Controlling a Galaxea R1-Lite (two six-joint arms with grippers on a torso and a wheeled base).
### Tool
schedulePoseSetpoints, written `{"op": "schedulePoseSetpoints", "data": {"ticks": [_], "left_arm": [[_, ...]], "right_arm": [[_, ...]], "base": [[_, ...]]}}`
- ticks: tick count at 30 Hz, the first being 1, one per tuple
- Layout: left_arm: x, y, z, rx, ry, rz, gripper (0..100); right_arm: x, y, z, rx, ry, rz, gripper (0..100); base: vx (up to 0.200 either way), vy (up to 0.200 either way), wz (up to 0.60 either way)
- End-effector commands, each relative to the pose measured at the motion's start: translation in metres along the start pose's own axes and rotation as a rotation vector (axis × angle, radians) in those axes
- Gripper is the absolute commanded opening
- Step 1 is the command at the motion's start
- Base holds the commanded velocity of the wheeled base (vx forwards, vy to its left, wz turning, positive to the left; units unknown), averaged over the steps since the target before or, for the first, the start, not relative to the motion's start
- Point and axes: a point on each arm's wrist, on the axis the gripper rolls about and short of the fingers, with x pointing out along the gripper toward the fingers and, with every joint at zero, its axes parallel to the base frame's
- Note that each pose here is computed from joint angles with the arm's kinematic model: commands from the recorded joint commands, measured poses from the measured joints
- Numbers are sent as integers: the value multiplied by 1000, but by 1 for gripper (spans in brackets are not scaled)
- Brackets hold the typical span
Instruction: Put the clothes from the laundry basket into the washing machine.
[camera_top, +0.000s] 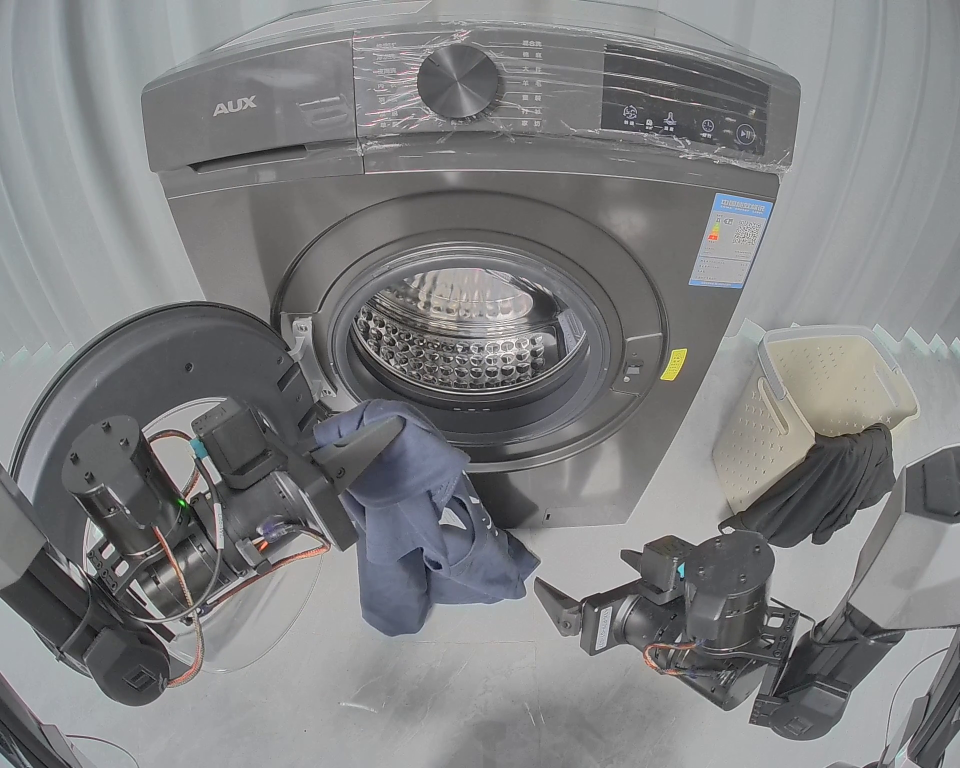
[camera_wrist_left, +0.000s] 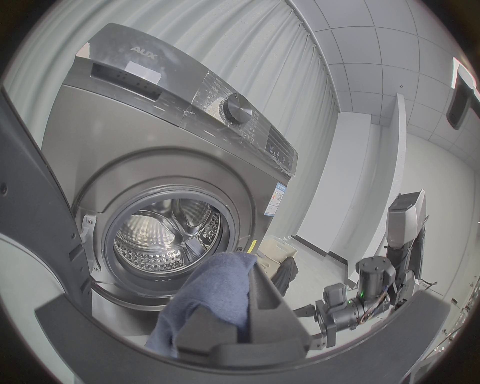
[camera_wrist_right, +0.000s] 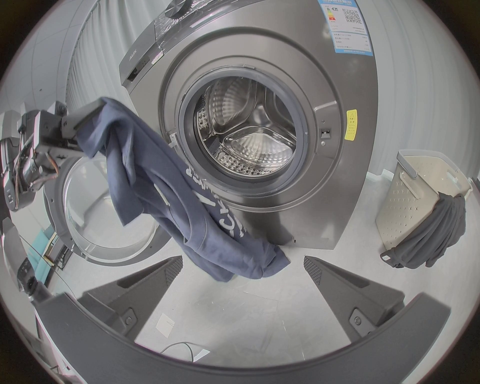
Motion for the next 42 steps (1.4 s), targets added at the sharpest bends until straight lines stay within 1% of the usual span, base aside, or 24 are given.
{"op": "schedulePoseSetpoints", "data": {"ticks": [1,2,6,11,15,16,17,21,22,24,25,27,29,31,34,40,42], "left_arm": [[3,-1,6,8,-29,1,0],[3,-1,7,7,-33,2,0],[4,-1,8,10,-38,1,0],[7,-2,10,9,-51,9,0],[15,-7,13,8,-83,31,0],[15,-7,13,8,-83,31,0],[17,-7,14,8,-95,42,0],[22,-8,16,5,-111,51,0],[23,-10,16,-7,-115,53,0],[24,-10,18,-14,-125,58,0],[24,-10,18,-14,-127,60,0],[25,-10,19,-16,-129,64,0],[24,-11,19,-16,-132,60,0],[24,-11,20,-15,-133,60,0],[24,-11,21,-15,-136,61,0],[25,-11,19,-16,-132,60,0],[25,-11,19,-16,-132,60,0]], "right_arm": [[7,5,-9,-6,22,3,100],[7,7,-9,-2,21,4,100],[12,12,-10,38,18,15,100],[13,15,-17,31,37,23,100],[23,28,-23,28,35,51,100],[23,28,-23,28,35,51,100],[26,33,-25,23,33,64,100],[32,40,-32,9,39,75,100],[36,41,-36,-2,43,77,100],[45,42,-39,-18,31,75,100],[46,41,-39,-18,26,74,100],[55,40,-42,-33,13,68,100],[69,35,-41,-46,-14,57,100],[76,33,-43,-54,-19,47,100],[83,32,-46,-57,-18,39,100],[94,36,-45,-47,-44,44,100],[98,35,-46,-45,-47,41,100]], "base": [[0,0,0],[0,0,0],[0,0,0],[0,0,0],[0,0,0],[0,0,0],[0,0,0],[0,0,0],[0,0,0],[0,0,0],[0,0,0],[0,0,0],[0,0,0],[0,0,0],[0,0,0],[0,0,0],[0,0,0]]}}
